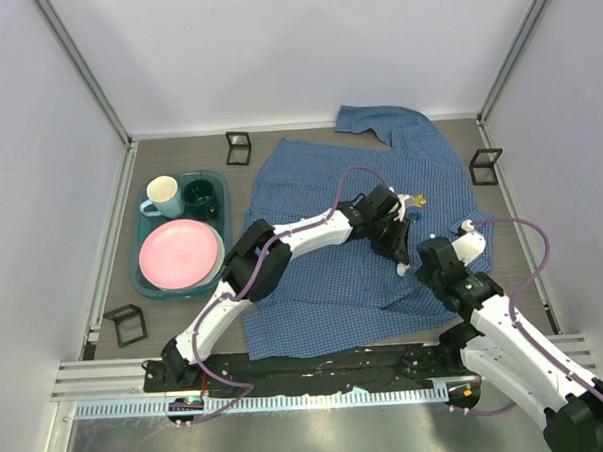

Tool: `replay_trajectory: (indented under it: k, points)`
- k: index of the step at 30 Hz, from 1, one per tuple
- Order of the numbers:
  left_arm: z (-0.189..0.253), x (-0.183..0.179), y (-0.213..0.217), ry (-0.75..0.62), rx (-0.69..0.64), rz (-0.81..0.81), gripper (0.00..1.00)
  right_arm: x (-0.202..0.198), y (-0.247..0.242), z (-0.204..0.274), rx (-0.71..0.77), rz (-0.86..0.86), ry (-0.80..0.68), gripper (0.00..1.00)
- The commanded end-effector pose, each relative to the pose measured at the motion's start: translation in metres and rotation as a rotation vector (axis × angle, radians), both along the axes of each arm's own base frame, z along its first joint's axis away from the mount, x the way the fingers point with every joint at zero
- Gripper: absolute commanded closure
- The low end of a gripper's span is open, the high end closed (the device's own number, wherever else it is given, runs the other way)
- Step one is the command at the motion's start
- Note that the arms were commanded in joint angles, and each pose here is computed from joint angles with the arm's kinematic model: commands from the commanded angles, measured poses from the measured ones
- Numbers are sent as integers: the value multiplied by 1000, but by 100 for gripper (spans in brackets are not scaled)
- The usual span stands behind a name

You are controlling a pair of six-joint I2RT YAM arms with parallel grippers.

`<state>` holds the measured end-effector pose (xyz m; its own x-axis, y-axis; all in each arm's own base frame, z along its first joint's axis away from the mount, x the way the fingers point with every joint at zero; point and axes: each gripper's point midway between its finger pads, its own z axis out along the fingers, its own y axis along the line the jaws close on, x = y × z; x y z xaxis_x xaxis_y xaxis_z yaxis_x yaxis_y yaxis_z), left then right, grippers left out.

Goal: Remove the brooch from the garment
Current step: Remove the brooch from the clothes.

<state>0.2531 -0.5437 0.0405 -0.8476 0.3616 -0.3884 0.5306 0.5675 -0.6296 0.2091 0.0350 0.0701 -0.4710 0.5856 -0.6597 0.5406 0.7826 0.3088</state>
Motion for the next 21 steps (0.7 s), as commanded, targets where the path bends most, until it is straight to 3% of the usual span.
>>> replay_trajectory:
  k: [1,8,16,21]
  points:
    - [13,10,-9,-19,-30,21,66,6,3,11,11,5,-36,81]
    - [17,5,-7,-23,-30,8,76,7,11,8,32,42,-30,81]
    - [32,4,-6,-39,-88,42,100,12,28,-7,72,105,6,81]
    - [30,2,-4,-51,-138,61,100,12,27,-18,105,51,-3,83]
